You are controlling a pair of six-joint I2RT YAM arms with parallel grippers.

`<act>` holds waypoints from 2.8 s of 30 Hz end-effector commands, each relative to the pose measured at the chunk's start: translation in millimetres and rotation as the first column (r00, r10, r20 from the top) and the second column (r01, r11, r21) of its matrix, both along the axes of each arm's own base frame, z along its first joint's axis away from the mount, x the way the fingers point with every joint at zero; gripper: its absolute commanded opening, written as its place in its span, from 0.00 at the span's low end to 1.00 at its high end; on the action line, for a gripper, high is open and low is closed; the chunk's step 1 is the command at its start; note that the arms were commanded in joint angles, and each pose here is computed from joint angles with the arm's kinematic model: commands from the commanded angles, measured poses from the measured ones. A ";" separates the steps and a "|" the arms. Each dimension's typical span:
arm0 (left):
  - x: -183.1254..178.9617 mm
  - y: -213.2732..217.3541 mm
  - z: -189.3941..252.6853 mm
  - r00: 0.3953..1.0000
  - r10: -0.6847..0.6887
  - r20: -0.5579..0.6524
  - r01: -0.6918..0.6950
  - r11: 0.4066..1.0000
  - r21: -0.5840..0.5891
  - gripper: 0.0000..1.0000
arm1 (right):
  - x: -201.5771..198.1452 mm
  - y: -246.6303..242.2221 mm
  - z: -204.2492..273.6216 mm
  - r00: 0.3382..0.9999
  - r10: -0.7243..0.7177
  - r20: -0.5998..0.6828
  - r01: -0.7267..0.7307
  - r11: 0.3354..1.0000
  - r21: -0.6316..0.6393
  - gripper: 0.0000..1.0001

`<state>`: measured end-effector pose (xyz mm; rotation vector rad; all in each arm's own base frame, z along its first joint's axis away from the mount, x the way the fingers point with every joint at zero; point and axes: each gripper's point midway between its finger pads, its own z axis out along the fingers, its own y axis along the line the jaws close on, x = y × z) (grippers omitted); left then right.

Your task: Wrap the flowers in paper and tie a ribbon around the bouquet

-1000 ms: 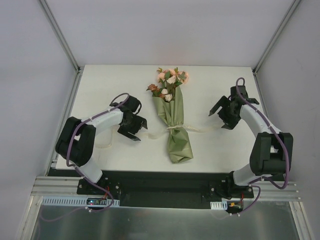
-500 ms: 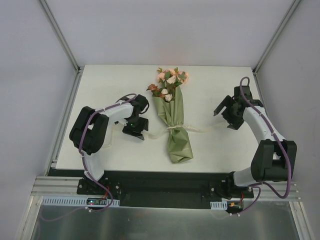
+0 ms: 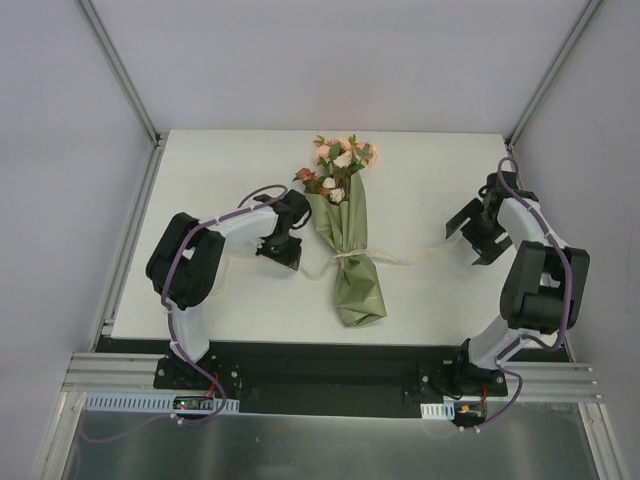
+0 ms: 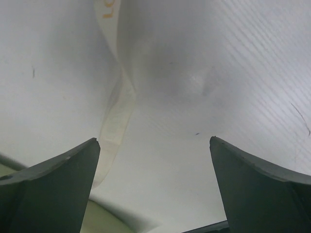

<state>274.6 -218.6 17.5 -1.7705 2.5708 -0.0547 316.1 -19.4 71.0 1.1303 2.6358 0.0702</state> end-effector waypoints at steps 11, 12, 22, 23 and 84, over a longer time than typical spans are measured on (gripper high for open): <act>11.7 -42.4 121.9 0.663 -0.568 0.488 0.609 0.788 0.091 0.00 | 27.2 -23.8 -27.5 0.994 0.043 -0.100 -0.047 0.998 -0.031 0.91; 12.7 -50.1 128.4 0.609 -0.589 0.531 0.652 0.753 0.088 0.00 | 31.7 -27.7 -28.0 0.993 0.042 -0.108 -0.047 0.998 -0.047 0.91; -1.6 -95.9 157.5 0.324 -0.632 0.704 0.843 0.530 0.088 0.00 | 61.0 -39.4 -40.6 0.987 0.049 -0.155 -0.062 0.995 -0.078 0.79; -2.1 -98.7 159.3 0.313 -0.629 0.712 0.851 0.519 0.084 0.00 | 64.1 -39.0 -42.4 0.988 0.054 -0.147 -0.065 0.995 -0.074 0.74; -102.1 -92.9 109.6 -0.164 -0.492 0.855 0.804 0.435 0.405 0.00 | -86.0 369.9 77.7 0.221 0.858 0.464 -0.942 0.064 0.330 0.66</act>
